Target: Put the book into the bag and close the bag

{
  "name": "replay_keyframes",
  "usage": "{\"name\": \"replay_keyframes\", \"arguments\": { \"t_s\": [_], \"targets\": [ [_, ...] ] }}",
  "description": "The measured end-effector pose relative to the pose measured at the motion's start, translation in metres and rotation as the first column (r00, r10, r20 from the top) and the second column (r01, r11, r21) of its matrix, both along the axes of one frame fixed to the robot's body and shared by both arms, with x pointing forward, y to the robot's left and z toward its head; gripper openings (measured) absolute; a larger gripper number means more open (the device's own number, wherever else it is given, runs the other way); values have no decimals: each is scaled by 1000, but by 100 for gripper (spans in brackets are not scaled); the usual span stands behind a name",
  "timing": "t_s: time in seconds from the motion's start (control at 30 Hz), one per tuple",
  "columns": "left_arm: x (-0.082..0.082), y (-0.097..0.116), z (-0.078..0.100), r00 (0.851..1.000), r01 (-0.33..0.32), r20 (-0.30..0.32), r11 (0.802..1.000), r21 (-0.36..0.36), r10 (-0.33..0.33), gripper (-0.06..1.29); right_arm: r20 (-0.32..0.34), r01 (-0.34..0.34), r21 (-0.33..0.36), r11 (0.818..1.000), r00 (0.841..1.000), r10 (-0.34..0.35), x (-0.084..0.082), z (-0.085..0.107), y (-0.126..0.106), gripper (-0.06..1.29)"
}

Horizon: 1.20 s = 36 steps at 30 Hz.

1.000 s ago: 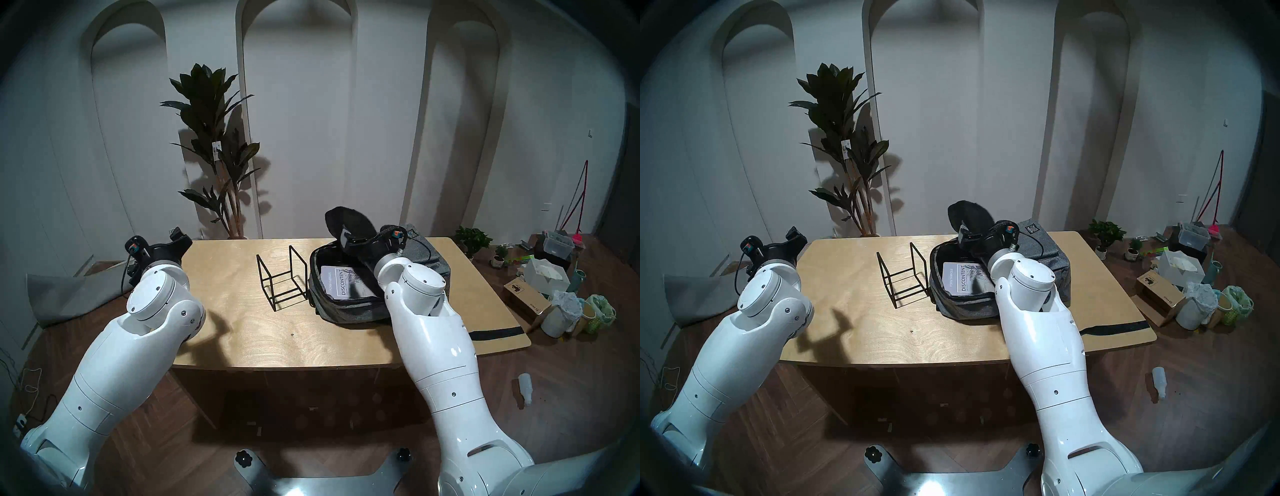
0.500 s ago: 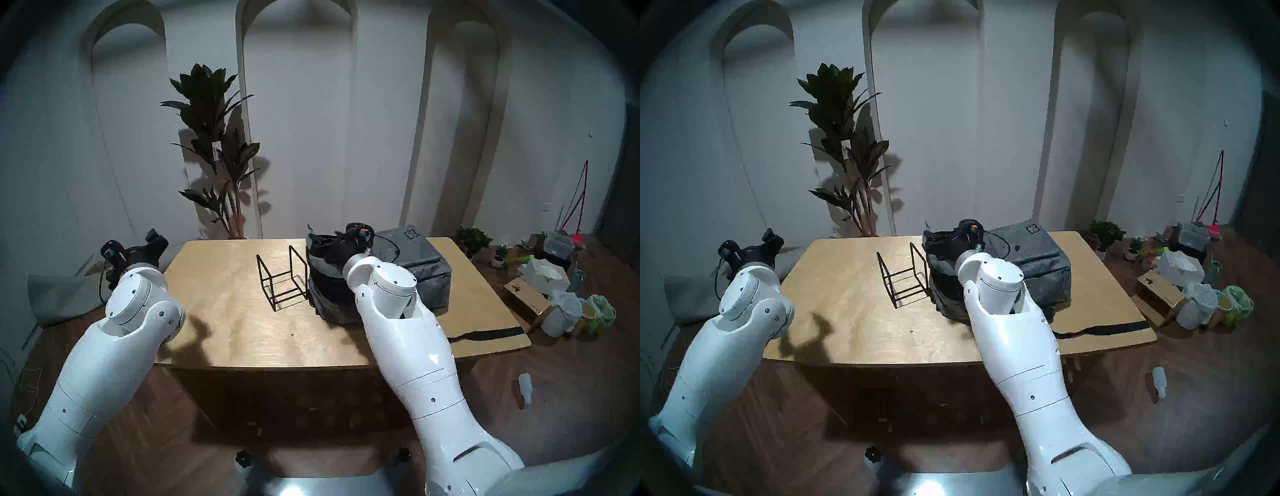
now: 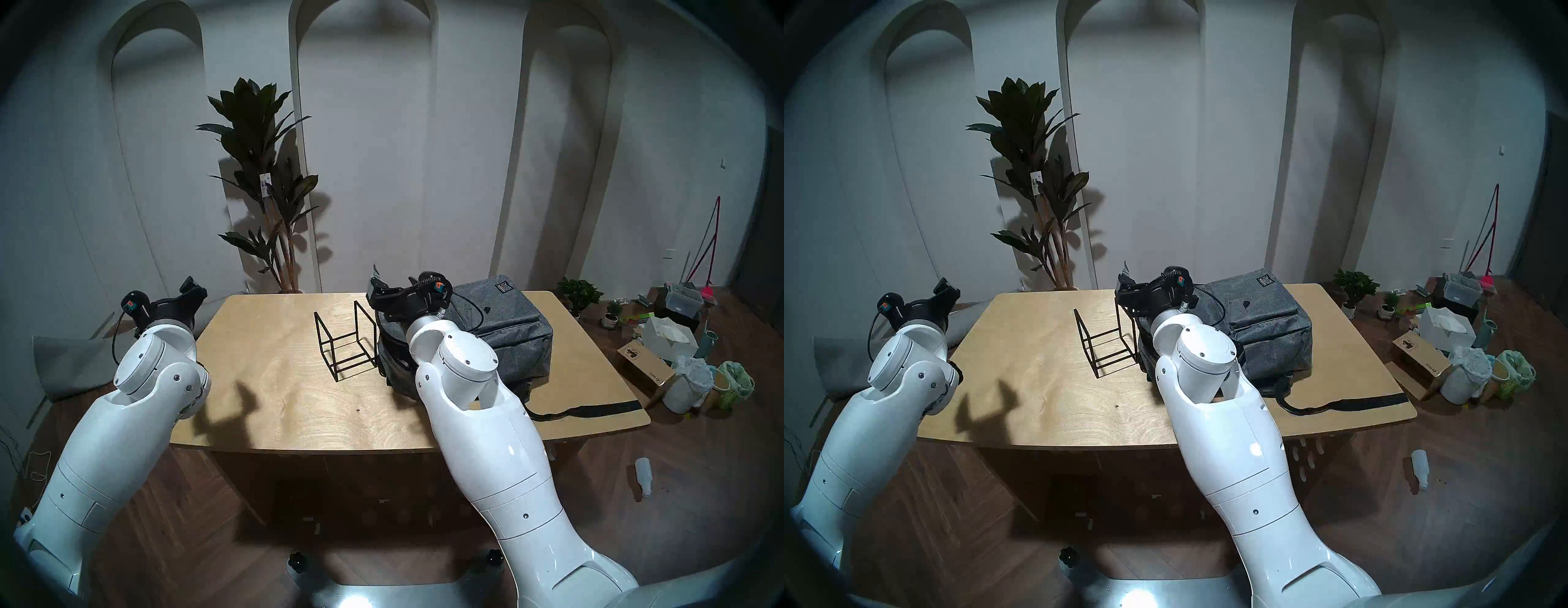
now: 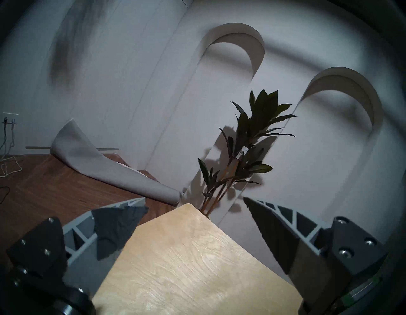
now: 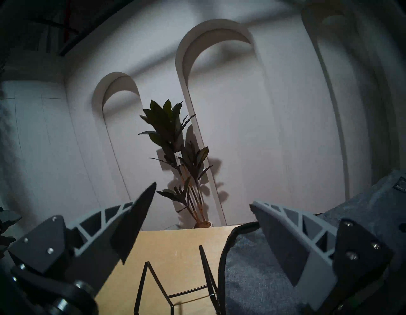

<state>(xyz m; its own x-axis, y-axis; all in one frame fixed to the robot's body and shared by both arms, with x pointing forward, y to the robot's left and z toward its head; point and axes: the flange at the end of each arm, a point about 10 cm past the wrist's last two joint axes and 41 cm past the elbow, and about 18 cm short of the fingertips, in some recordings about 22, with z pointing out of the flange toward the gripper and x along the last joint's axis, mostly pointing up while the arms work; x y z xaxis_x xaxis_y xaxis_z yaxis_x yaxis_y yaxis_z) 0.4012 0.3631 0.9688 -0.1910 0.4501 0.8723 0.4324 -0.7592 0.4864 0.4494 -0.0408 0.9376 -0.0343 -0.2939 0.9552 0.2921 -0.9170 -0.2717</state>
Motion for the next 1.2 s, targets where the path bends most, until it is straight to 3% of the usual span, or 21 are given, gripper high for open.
{"name": "replay_keyframes", "arguments": {
  "t_s": [0.2,0.33,0.57,0.9,1.2],
  "targets": [
    [5,14,-3,999,51,6,999,15,-51,123,49,76,-27,997,996,-74,-2,-12,-13,122],
    [9,25,-14,996,85,-9,996,36,-85,123,91,126,-54,991,989,-120,3,-21,-25,122],
    [19,26,-40,986,166,-45,984,58,-163,123,100,182,-85,980,980,-173,19,-33,-39,122],
    [39,20,-52,959,283,-27,954,95,-282,123,65,202,-117,972,979,-195,43,-35,-47,122],
    [57,18,-62,939,340,15,934,111,-343,123,33,173,-146,974,985,-170,56,-33,-49,122]
  ]
}}
